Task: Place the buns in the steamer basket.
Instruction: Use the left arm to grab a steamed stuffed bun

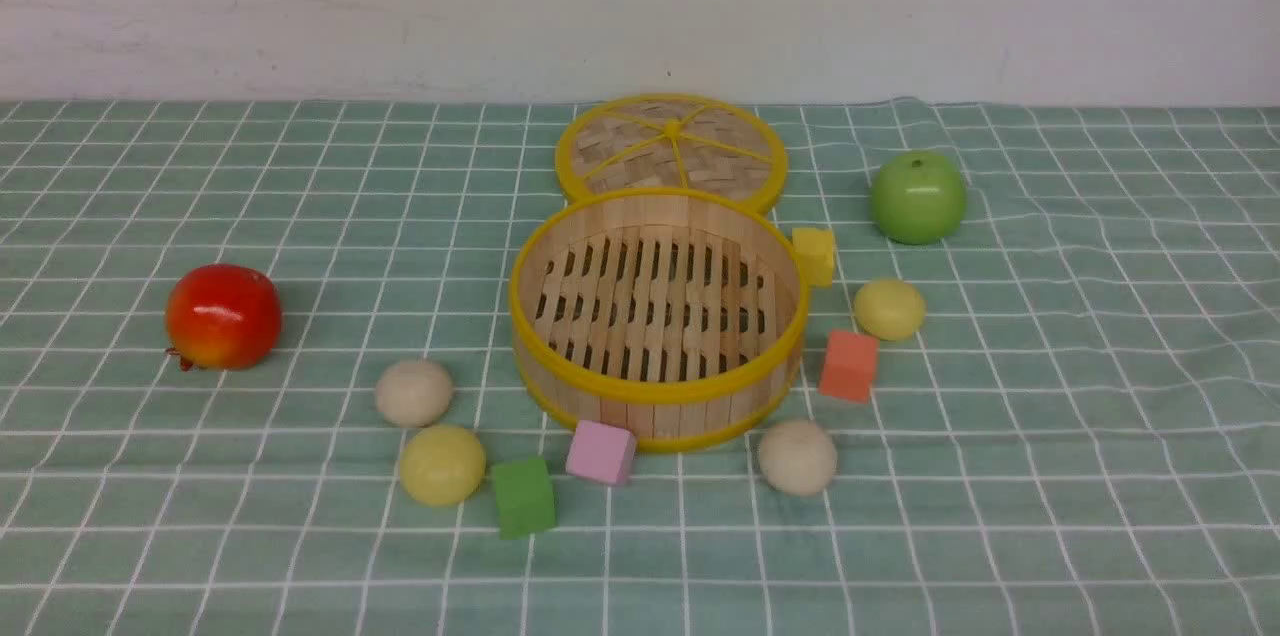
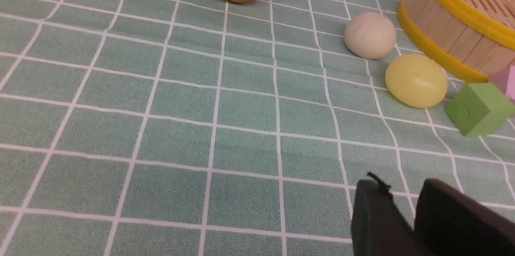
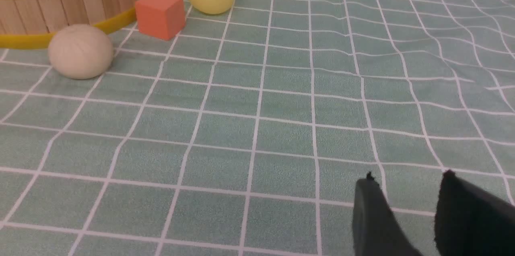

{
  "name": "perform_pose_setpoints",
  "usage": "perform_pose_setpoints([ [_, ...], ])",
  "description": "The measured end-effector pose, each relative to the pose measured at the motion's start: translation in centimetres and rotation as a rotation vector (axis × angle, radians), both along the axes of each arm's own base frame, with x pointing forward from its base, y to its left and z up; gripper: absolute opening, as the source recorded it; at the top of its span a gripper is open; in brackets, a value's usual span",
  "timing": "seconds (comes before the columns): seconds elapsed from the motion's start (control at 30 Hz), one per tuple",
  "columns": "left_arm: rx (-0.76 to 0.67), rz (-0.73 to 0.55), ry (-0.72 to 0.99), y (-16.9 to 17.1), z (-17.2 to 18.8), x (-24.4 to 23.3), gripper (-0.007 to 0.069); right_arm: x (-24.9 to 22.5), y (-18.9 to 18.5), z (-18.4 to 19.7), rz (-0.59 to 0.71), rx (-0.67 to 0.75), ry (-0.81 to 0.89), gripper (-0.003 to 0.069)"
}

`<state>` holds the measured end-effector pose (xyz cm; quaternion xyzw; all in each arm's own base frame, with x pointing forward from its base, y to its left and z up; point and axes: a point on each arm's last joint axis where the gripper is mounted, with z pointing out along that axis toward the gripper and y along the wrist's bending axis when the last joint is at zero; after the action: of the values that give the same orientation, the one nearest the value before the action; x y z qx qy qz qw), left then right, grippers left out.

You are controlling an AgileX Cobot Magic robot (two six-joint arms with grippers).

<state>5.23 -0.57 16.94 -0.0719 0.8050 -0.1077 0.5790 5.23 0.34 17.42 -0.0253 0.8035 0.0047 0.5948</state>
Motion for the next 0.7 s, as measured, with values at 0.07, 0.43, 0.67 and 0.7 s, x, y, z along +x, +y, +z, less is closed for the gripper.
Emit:
perform_pose_setpoints([
  [0.07,0.0,0.0,0.0,0.0,0.0,0.0,0.0158,0.0,0.0,0.0,0.0,0.0,0.0,0.024],
  [0.43,0.0,0.0,0.0,0.0,0.0,0.0,0.0165,0.0,0.0,0.0,0.0,0.0,0.0,0.024],
  [0.67,0.0,0.0,0.0,0.0,0.0,0.0,0.017,0.0,0.0,0.0,0.0,0.0,0.0,0.024],
  [0.7,0.0,0.0,0.0,0.0,0.0,0.0,0.0173,0.0,0.0,0.0,0.0,0.0,0.0,0.024],
])
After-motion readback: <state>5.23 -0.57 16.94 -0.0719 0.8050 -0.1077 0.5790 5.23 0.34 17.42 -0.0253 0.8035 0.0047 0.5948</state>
